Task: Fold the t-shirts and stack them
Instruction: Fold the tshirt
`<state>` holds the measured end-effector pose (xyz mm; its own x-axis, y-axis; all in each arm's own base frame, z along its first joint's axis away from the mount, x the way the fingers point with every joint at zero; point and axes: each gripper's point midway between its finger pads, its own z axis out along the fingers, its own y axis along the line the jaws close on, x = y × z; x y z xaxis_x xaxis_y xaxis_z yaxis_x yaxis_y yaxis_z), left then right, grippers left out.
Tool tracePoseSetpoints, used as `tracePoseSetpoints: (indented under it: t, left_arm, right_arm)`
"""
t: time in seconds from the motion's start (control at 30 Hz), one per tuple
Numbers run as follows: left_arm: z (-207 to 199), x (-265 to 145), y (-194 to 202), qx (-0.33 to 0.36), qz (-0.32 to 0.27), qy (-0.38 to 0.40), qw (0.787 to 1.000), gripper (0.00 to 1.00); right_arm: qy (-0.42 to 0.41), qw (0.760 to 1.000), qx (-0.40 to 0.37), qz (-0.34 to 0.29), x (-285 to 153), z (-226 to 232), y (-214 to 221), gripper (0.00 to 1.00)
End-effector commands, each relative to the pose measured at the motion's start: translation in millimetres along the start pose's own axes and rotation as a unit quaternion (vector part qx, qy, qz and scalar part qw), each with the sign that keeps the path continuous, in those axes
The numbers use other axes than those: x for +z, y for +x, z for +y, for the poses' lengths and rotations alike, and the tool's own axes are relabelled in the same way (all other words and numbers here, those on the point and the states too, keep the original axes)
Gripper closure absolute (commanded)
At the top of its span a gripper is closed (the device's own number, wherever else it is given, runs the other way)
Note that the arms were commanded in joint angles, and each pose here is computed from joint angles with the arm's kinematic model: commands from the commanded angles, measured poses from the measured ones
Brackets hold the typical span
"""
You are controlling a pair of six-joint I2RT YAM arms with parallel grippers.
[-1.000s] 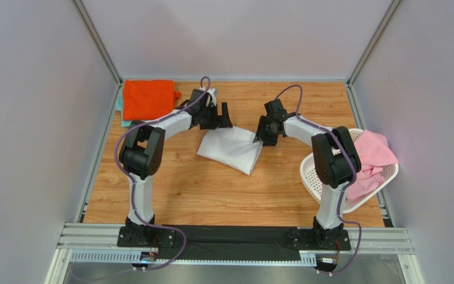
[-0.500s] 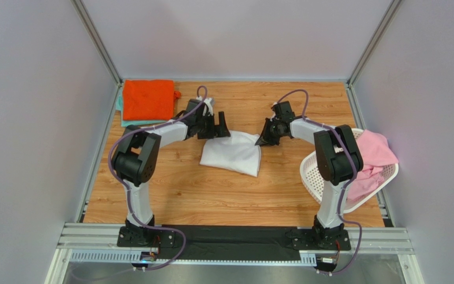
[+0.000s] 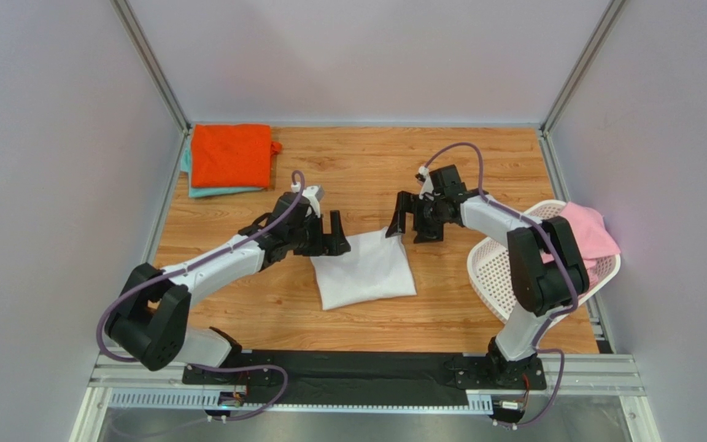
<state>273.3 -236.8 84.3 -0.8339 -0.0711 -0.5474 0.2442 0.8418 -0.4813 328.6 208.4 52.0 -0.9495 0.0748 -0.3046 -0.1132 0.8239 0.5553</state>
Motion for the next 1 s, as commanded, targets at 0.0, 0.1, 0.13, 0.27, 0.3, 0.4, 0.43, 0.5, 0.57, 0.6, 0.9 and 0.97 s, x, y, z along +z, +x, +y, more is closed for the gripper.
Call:
tracePoseSetpoints:
  t: [0.0,0.1,0.13,0.27,0.3,0.4,0.43,0.5,0.57,0.6,0.9,0.97]
  left_arm:
    - [-5,-14,-22,0.006,-0.045,-0.011,0.999,0.00]
    - [2,-14,-22,0.007,-0.043,-0.032,0.999,0.00]
    - [5,-14,-22,0.005,-0.044,-0.041,0.998,0.00]
    - [17,-10,-15,-0.005,-0.032,-0.070,0.997,0.00]
    - [18,-9,-13,-0.006,-0.030,-0.069,0.997,0.00]
    - [17,-8,-11,-0.011,-0.029,-0.063,0.998,0.00]
    - [20,-8,-10,-0.013,-0.030,-0.071,0.997,0.00]
    - [24,-8,-10,-0.017,-0.030,-0.082,0.996,0.00]
    - [27,-9,-7,-0.020,-0.028,-0.090,0.995,0.00]
    - [36,-10,-9,-0.022,-0.037,-0.111,0.993,0.00]
    - [58,-14,-7,-0.047,-0.047,-0.159,0.985,0.07]
    - [62,-11,-12,-0.057,-0.055,-0.152,0.985,0.11]
  right_arm:
    - [0.002,0.999,-0.028,-0.028,-33,19,-6,0.00]
    - [-0.011,0.999,-0.039,-0.036,-45,36,8,0.00]
    - [-0.022,0.998,-0.046,-0.032,-45,46,17,0.00]
    - [-0.079,0.994,-0.067,-0.017,-44,81,44,0.00]
    - [-0.086,0.994,-0.064,-0.010,-42,85,51,0.00]
    - [-0.084,0.994,-0.072,0.009,-30,88,67,0.00]
    - [-0.077,0.995,-0.064,0.013,-27,85,69,0.00]
    - [-0.044,0.998,-0.051,0.012,-19,67,73,0.00]
    - [-0.023,0.999,-0.040,0.021,-14,54,82,0.00]
    - [-0.014,0.999,-0.035,0.026,-10,48,86,0.00]
    - [-0.018,0.998,-0.057,0.020,-19,54,80,0.00]
    - [-0.020,0.997,-0.075,-0.007,-32,63,68,0.00]
